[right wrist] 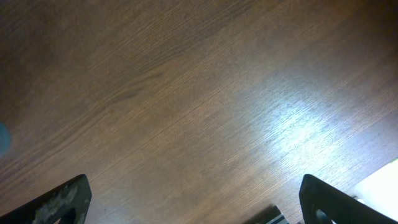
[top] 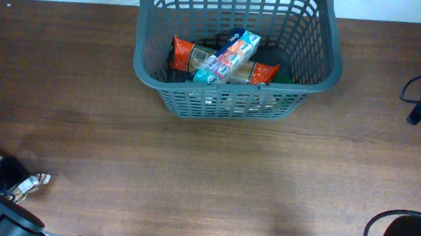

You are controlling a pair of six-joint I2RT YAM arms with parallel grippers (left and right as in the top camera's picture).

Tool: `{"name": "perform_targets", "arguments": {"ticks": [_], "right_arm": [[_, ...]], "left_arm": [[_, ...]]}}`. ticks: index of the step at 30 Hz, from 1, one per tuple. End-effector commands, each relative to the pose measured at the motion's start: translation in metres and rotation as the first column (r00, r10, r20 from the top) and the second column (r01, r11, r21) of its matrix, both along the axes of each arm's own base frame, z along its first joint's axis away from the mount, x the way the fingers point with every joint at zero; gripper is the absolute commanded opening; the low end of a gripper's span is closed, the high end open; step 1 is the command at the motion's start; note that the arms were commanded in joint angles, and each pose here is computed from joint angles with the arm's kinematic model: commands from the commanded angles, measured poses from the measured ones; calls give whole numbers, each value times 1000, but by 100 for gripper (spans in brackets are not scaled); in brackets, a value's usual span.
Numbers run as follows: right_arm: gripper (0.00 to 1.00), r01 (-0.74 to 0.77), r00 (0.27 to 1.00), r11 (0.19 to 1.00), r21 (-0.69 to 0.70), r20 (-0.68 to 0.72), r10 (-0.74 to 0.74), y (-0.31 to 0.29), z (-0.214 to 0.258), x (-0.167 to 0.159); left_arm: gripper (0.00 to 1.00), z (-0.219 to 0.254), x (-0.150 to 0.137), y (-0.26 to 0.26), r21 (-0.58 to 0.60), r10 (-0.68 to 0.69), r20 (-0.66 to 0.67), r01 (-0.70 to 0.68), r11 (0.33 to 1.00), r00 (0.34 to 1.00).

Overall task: Pack container
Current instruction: 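Lift the snack bag with the left gripper and carry it into the basket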

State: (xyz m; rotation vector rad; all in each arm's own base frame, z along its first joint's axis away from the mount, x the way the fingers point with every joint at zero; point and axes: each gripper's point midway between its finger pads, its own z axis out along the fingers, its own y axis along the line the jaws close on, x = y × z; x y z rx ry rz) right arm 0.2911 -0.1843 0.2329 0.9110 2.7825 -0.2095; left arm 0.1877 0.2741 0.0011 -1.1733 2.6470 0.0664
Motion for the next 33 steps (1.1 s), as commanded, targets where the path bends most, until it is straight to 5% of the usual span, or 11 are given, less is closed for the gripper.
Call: {"name": "perform_targets", "arguments": {"ticks": [1, 6, 10, 19, 23, 26, 33], "right_arm": [[99, 17, 1000, 1000, -16, 3, -17, -2, 3, -4], [99, 17, 1000, 1000, -16, 3, -17, -2, 3, -3], [99, 17, 1000, 1000, -16, 3, -17, -2, 3, -3], [99, 17, 1000, 1000, -16, 3, -17, -2, 3, -3], [99, 17, 1000, 1000, -16, 3, -17, -2, 3, -3], [99, 17, 1000, 1000, -16, 3, -17, -2, 3, -3], [99, 17, 1000, 1000, -16, 3, -17, -2, 3, -3]], "left_arm": [[47, -8, -1, -4, -33, 8, -1, -8, 999, 1000], [36, -6, 0, -2, -29, 7, 2, -7, 1000, 1000], [2, 2, 10, 2, -29, 0, 41, 1, 1000, 999], [2, 101, 95, 19, -36, -111, 432, 140, 989, 895], [2, 197, 146, 12, 9, -202, 657, 261, 965, 726], [2, 278, 181, -19, 112, -335, 790, 417, 902, 513], [2, 437, 226, -149, 468, -632, 768, 588, 660, 99]]}}
